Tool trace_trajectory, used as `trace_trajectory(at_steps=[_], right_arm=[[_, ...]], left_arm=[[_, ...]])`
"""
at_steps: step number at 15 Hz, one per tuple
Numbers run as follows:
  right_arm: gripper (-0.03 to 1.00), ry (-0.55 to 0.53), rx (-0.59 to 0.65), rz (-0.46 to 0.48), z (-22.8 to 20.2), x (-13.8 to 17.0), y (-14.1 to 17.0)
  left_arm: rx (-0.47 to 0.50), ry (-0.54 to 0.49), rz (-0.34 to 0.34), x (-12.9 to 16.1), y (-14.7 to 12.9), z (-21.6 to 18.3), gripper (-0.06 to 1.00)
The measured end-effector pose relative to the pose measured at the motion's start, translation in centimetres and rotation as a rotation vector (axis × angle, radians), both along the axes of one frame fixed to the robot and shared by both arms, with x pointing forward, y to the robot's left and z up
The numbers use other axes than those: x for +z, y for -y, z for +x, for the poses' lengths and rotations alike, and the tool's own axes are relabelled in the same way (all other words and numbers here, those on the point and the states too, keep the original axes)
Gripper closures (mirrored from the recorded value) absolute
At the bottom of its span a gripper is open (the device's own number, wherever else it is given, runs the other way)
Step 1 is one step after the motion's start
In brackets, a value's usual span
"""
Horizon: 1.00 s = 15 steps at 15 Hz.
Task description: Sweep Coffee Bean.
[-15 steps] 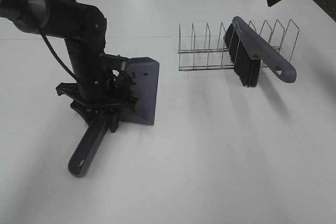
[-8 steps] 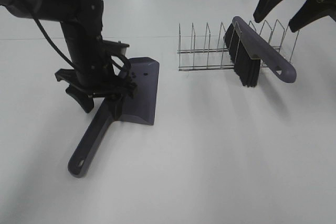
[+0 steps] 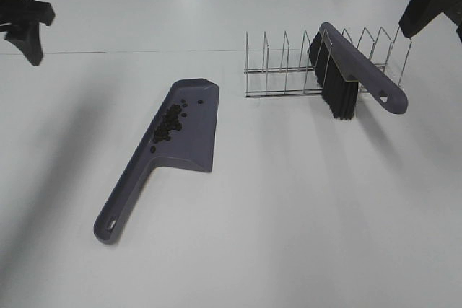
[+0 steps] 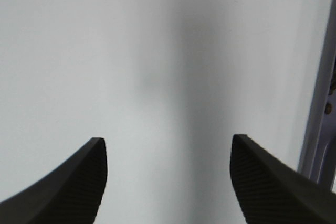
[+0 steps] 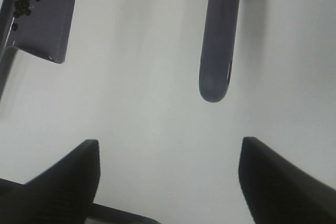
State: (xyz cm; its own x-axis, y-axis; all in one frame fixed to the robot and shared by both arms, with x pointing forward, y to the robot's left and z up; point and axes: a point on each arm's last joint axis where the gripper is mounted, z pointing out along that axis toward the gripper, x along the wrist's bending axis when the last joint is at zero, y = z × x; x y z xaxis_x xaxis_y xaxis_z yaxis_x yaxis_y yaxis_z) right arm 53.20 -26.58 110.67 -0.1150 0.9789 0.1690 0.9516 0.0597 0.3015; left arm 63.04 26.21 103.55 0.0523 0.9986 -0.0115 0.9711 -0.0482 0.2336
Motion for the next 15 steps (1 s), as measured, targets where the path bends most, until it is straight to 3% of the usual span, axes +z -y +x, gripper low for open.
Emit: trace_trajectory(at_steps=[4,9,15], right_arm=[[0.31,0.114,0.001,-0.018,-6.3,2.7,0.6],[0.31,0.250,0.002,-0.030,-14.9,3.2,1.2],[0.31,0.401,-0.006,-0.027,-25.6,-2.8,1.8]], left_arm=[[0.062,0.057,-0.002,3.3,-2.9,-6.7,0.33],[0.062,0.196,0.026,5.6,-3.7,-16.4,0.33],[0.066,0.437,0.032,6.0,-4.1,-28.2,0.33]])
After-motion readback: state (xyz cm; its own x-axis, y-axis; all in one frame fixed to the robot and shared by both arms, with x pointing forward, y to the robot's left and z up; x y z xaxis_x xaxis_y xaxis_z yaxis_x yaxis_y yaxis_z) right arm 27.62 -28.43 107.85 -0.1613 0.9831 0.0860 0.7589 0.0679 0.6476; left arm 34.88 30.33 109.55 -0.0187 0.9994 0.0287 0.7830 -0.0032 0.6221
